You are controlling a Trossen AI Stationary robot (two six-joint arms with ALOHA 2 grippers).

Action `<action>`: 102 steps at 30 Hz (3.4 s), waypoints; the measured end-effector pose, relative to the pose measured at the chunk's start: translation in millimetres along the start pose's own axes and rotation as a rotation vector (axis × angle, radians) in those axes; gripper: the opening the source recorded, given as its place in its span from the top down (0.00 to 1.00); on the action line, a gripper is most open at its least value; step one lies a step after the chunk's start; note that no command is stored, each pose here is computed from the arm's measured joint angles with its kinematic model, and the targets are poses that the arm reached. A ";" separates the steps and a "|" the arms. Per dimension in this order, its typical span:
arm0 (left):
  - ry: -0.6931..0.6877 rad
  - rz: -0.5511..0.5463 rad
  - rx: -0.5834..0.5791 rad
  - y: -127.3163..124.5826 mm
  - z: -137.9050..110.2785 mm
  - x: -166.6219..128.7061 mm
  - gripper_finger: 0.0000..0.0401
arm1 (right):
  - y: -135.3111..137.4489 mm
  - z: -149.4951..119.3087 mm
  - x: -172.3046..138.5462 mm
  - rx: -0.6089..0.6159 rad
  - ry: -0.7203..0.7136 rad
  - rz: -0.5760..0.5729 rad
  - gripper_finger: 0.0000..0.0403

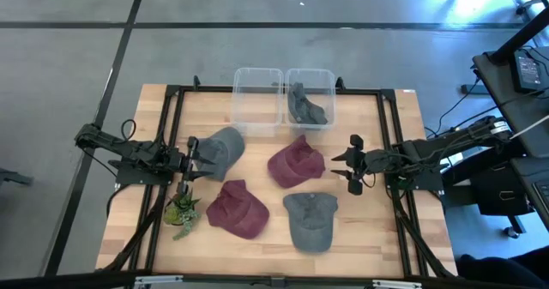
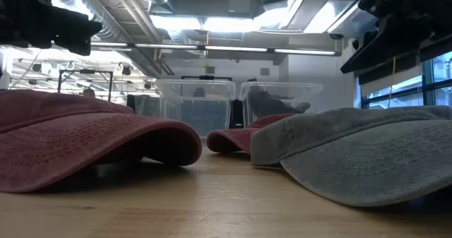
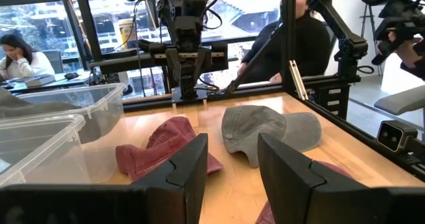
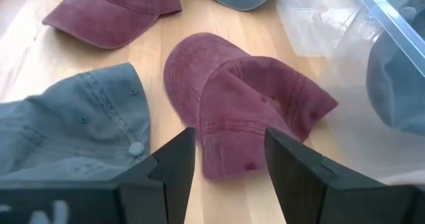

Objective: Pick & Place hat
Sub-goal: Put the top right black cap into the right transparent bin

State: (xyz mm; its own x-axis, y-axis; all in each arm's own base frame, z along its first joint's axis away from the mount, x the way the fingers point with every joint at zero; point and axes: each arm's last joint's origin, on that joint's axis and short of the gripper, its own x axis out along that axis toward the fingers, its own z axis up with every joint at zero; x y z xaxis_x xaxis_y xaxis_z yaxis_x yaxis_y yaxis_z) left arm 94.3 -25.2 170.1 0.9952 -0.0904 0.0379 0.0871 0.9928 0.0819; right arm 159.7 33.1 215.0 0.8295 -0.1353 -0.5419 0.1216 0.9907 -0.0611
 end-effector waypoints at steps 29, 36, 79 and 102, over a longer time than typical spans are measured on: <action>0.001 0.012 0.000 0.4 0.0 0.0 0.68 | -116.1 148.7 56.3 0.245 0.137 -0.331 0.56; 0.001 0.012 0.001 0.4 0.0 0.0 0.68 | -125.1 147.0 85.2 0.263 0.195 -0.344 0.47; 0.001 0.011 0.001 0.3 0.0 0.0 0.68 | -159.5 161.4 100.9 0.138 0.450 -0.463 0.98; 0.002 0.012 0.001 0.3 -0.1 0.0 0.68 | -197.2 218.3 49.4 -0.826 0.521 -0.180 0.99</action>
State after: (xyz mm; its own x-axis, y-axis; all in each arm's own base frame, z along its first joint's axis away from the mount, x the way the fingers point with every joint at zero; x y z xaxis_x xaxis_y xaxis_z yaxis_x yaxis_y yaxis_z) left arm 94.4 -24.9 170.0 0.9962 -0.0785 0.0371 0.0752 0.9938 0.0824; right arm 295.7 -172.3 383.2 0.4686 -0.4575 -0.7558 -0.3603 0.6822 -0.6363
